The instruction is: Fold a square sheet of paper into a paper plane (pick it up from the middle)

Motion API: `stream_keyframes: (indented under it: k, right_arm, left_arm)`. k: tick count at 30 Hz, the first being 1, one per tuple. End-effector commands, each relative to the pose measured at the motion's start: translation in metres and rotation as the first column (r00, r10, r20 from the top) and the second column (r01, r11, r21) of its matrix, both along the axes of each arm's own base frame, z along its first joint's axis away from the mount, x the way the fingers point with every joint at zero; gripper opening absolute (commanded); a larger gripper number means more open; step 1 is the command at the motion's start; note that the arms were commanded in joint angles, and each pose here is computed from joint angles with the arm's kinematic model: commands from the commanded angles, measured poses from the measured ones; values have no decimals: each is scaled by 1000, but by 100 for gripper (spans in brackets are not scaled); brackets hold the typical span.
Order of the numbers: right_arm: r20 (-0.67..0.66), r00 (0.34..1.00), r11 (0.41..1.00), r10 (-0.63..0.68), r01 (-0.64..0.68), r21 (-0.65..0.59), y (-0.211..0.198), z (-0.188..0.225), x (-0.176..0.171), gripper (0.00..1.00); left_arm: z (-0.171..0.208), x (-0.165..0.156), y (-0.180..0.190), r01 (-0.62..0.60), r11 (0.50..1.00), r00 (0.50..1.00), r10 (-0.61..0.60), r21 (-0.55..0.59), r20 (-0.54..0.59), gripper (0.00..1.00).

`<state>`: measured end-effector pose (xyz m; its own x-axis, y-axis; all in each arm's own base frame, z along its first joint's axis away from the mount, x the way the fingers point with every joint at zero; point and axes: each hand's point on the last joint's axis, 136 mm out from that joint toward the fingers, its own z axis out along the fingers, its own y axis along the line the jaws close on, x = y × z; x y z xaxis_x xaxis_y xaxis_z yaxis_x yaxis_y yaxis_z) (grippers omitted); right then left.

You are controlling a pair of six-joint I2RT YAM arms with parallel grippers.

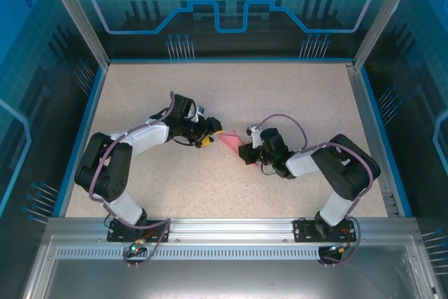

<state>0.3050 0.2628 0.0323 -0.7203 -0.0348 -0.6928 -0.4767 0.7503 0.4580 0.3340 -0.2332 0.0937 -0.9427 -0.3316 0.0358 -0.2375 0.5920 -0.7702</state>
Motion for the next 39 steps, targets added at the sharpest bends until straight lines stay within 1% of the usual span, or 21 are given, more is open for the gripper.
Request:
stream_keyframes:
  k: [1,6,10,21,28,33,39]
  right_arm:
    - [-67,998,999,-7,9,31,2,-2,1,11]
    - [-120,993,997,-19,27,68,0,-2,2,12]
    - [-171,985,994,2,17,112,3,-5,0,12]
    - [-277,961,982,-28,79,172,-2,-13,2,11]
    - [-323,946,976,-17,86,201,-4,-15,2,10]
    - [-358,934,977,-7,84,199,-4,-18,0,10]
    - [-429,903,979,-30,113,171,-8,-28,-2,9]
  left_arm:
    - [-7,-8,-10,46,998,999,-46,-35,-1,63]
    - [-14,-12,-19,64,995,998,-65,-76,-9,63]
    - [-17,-12,-29,89,990,996,-91,-105,-6,62]
    - [-24,-7,-42,117,987,993,-116,-110,16,61]
    - [-24,-3,-51,145,983,989,-141,-112,41,60]
    - [-24,0,-55,153,981,988,-148,-119,52,55]
    - [-26,3,-59,154,980,988,-148,-125,55,48]
